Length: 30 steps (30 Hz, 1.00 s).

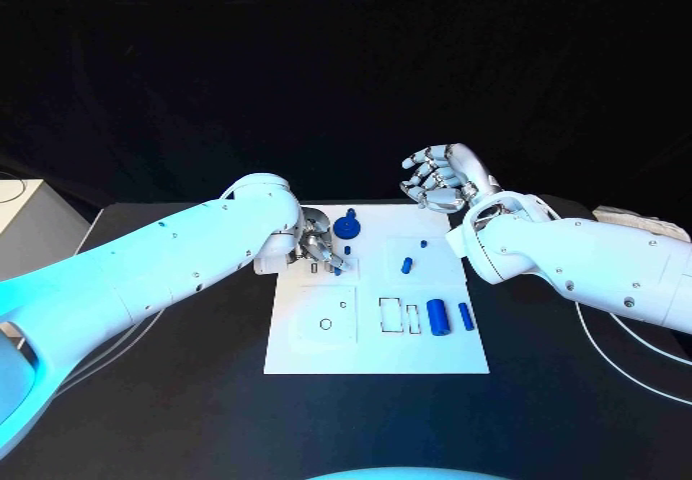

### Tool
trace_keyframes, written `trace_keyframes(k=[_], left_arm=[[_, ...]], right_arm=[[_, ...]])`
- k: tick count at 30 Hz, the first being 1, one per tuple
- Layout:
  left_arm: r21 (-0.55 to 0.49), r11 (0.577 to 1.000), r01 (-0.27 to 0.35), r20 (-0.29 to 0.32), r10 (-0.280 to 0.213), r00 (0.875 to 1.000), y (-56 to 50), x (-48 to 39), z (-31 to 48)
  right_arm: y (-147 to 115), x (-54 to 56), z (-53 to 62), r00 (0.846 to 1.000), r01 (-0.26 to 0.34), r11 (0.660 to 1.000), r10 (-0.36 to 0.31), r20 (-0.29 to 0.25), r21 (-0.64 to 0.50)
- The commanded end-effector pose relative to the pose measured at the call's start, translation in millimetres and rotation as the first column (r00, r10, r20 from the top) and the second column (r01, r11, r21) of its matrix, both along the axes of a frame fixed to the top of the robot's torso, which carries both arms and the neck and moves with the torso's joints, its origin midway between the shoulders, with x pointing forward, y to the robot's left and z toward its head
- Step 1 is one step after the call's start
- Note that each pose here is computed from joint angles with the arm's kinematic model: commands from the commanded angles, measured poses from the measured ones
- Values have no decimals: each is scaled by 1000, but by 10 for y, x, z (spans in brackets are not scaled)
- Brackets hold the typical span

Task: Assemble the parts on the task board

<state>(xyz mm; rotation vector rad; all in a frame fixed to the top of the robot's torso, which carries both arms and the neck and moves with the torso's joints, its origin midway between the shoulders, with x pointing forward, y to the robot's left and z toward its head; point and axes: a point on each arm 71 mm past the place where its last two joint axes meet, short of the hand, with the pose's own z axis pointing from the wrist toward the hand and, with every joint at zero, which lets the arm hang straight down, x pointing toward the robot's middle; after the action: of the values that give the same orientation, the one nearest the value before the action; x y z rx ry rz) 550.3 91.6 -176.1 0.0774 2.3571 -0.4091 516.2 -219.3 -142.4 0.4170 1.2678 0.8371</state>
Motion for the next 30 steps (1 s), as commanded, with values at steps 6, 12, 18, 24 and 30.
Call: trace_keyframes(k=[6,12,18,24,30], left_arm=[[-14,1000,-5,5,5,1000,-15,3,10],[-23,1000,-4,2,4,1000,-32,-2,11],[-20,1000,-2,-9,2,1000,-31,-2,1],[-26,1000,-1,-10,0,1000,-53,-5,-1],[-34,999,-1,-13,1,1000,-62,-9,0]], right_arm=[[7,2,0,1000,-4,1000,4,-7,-2],[15,2,-1,1000,-6,1000,6,-8,-3],[22,0,-1,1000,-8,1000,8,-8,-3],[25,1,-2,1000,-9,1000,8,-10,-4],[30,2,-4,1000,-9,1000,9,-12,-5]])
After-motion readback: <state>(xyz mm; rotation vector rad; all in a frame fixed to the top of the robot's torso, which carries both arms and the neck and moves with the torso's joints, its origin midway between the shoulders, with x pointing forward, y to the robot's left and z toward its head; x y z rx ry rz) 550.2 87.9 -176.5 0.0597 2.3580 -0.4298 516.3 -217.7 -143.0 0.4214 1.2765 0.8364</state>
